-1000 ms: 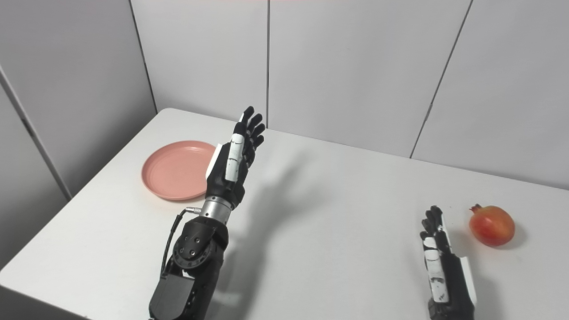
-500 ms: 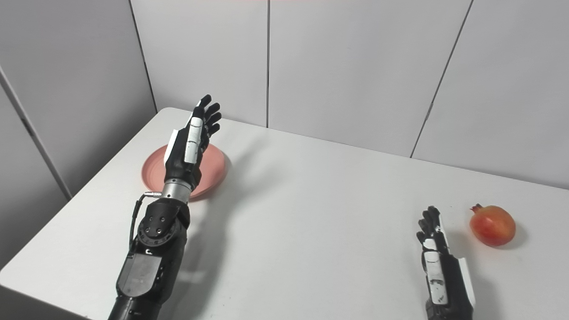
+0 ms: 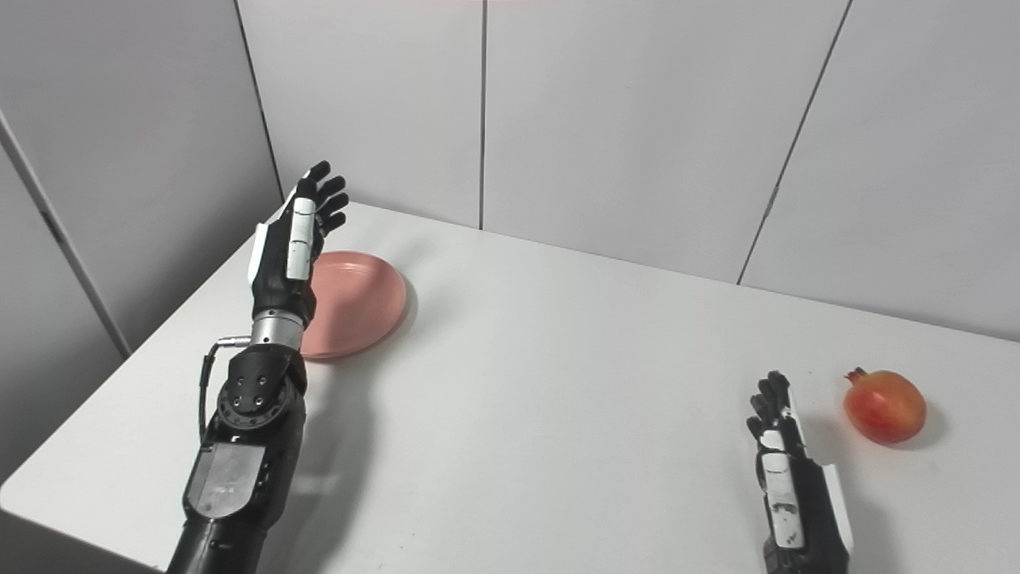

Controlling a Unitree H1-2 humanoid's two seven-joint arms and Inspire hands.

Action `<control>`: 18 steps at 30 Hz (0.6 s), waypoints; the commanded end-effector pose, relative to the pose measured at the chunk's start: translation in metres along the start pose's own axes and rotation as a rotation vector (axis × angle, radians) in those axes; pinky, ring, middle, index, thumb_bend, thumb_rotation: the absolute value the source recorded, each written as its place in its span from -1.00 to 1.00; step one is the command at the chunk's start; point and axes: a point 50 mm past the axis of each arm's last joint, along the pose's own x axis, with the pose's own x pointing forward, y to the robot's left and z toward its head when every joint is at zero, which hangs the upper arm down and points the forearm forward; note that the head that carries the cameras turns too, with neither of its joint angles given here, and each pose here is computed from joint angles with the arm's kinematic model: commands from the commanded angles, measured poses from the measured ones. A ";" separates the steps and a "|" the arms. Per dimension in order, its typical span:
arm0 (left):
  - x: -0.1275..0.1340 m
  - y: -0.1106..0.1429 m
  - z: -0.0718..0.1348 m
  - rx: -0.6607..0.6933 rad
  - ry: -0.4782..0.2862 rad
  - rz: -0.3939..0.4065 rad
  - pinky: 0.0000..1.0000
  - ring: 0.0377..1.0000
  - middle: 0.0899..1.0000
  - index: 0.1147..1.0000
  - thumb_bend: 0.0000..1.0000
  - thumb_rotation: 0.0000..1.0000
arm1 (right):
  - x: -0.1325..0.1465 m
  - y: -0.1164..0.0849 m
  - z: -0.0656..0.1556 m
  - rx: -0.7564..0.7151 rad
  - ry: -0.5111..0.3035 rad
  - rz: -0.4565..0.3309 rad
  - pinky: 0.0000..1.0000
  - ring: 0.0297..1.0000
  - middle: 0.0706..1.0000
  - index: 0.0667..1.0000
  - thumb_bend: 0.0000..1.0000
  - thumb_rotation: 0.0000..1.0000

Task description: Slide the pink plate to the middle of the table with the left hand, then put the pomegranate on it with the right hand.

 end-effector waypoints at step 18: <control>0.029 0.053 -0.006 0.140 -0.070 0.114 0.59 0.64 0.63 0.59 0.69 1.00 | 0.004 -0.002 0.015 0.042 -0.075 0.003 1.00 1.00 1.00 1.00 0.09 0.90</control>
